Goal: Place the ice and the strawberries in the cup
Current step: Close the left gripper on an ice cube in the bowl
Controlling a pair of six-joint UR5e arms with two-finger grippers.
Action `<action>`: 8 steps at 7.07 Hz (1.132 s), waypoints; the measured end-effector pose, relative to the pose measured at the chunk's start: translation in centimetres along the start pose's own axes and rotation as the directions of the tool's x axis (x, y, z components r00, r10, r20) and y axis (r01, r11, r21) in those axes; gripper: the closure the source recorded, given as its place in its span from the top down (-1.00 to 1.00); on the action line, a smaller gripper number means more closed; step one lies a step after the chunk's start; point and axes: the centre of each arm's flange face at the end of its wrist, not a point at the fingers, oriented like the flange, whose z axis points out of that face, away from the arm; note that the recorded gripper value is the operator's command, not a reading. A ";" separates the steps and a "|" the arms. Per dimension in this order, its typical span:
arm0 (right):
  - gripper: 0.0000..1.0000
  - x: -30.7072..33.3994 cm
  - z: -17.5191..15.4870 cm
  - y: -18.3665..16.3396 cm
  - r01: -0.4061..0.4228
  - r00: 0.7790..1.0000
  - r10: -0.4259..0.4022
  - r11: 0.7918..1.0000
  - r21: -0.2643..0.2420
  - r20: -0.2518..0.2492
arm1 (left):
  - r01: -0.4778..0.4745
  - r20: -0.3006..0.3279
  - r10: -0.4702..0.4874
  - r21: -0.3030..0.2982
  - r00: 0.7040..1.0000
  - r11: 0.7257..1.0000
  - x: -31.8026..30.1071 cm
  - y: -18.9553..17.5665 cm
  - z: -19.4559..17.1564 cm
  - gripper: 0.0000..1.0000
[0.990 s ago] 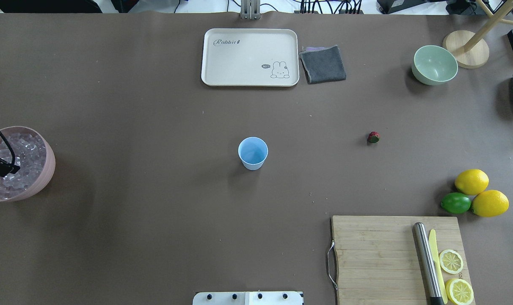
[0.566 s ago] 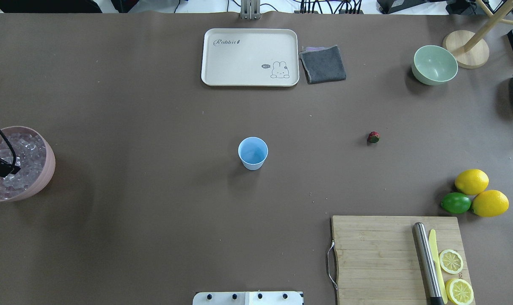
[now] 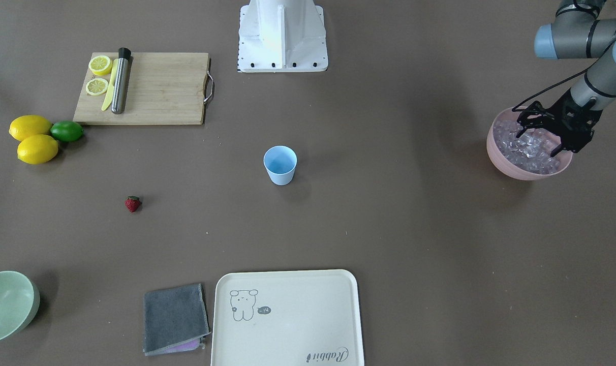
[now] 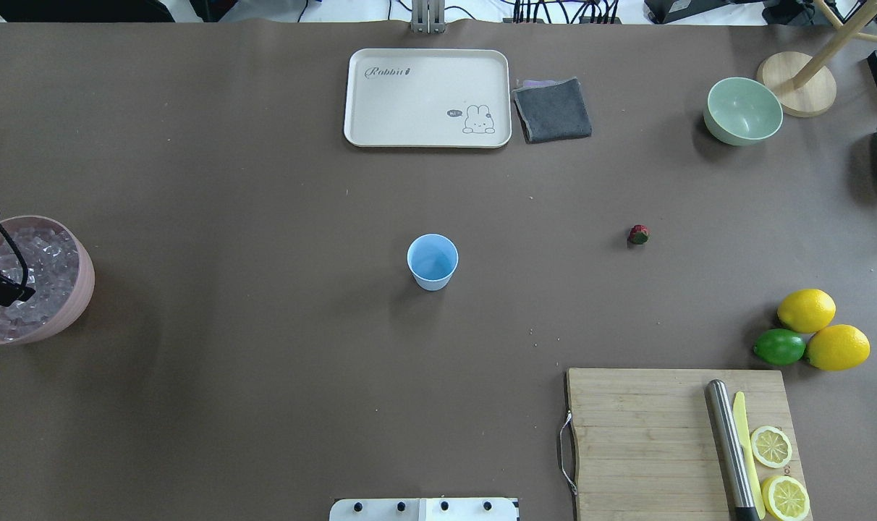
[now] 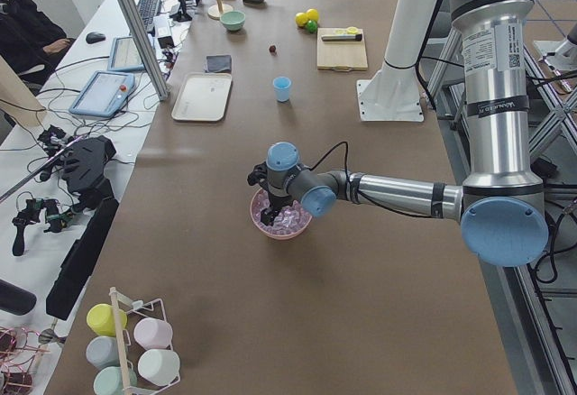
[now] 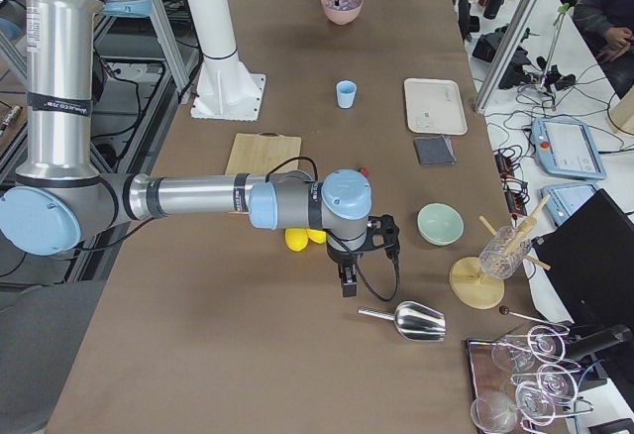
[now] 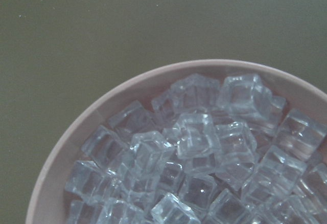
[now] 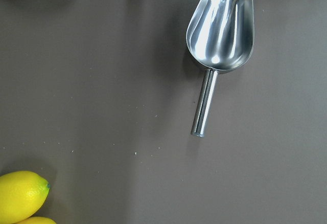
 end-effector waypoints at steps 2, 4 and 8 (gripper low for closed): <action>1.00 0.1 0.1 0.0 -0.002 1.000 0.002 1.000 -0.001 -0.001 | -0.005 -0.006 0.005 -0.007 1.000 1.000 0.5 0.1 0.4 0.85; 1.00 0.2 0.1 0.1 -0.004 1.000 0.004 1.000 -0.002 -0.001 | -0.011 -0.011 0.011 -0.014 1.000 1.000 0.9 0.1 0.7 0.71; 1.00 0.3 0.1 0.1 -0.006 1.000 0.006 1.000 -0.002 -0.001 | -0.017 -0.013 0.017 -0.015 1.000 1.000 0.9 0.2 0.8 -0.24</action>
